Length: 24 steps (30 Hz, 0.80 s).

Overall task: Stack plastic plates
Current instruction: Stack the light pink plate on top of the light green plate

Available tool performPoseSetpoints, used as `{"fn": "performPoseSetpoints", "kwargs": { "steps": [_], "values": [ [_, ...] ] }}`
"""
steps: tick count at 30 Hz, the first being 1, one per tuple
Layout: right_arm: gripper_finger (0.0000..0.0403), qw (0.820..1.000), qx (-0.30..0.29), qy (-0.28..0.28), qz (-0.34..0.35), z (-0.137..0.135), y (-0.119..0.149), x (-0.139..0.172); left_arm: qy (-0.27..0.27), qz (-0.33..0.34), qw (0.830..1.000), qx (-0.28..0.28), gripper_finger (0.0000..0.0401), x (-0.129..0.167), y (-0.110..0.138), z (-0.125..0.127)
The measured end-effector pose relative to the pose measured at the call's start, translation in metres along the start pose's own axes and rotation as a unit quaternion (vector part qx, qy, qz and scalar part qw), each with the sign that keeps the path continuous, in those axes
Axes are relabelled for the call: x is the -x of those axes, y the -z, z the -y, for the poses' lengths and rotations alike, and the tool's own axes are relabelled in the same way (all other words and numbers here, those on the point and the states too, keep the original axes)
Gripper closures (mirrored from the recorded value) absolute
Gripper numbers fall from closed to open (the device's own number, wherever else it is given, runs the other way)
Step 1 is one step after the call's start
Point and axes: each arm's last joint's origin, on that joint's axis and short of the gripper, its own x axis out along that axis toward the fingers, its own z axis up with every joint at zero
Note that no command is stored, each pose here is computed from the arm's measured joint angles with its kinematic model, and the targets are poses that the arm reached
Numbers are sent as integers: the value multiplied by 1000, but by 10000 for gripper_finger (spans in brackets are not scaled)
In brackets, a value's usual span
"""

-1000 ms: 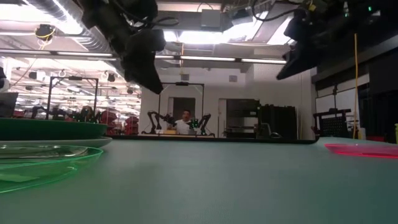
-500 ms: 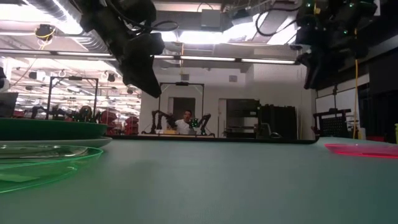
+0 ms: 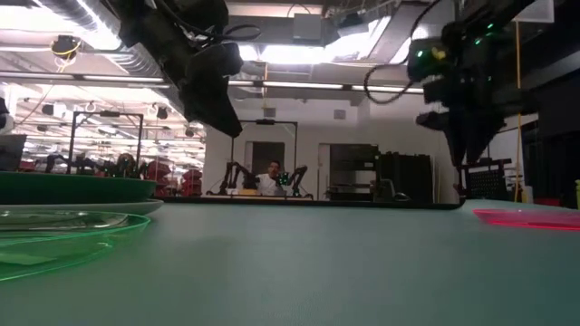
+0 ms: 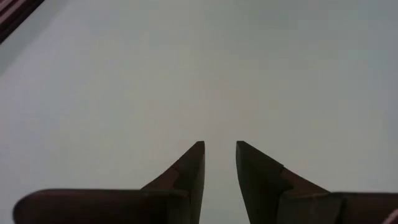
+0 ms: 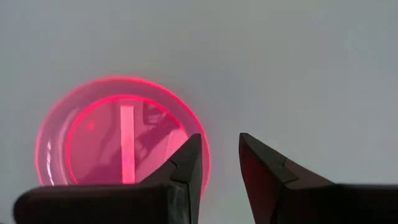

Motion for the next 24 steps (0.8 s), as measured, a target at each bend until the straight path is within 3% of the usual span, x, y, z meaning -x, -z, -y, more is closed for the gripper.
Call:
{"fn": "performPoseSetpoints", "kwargs": {
  "steps": [12, 24],
  "values": [
    [308, 983, 145, -96, -55, 15, -4, -47, 0, 0, 1000, -6, 316, 0, 0, 0],
    [308, 974, 192, -110, -56, 21, -6, -63, 0, -1, 1000, -6, 316, 0, 0, 0]
  ]
}}
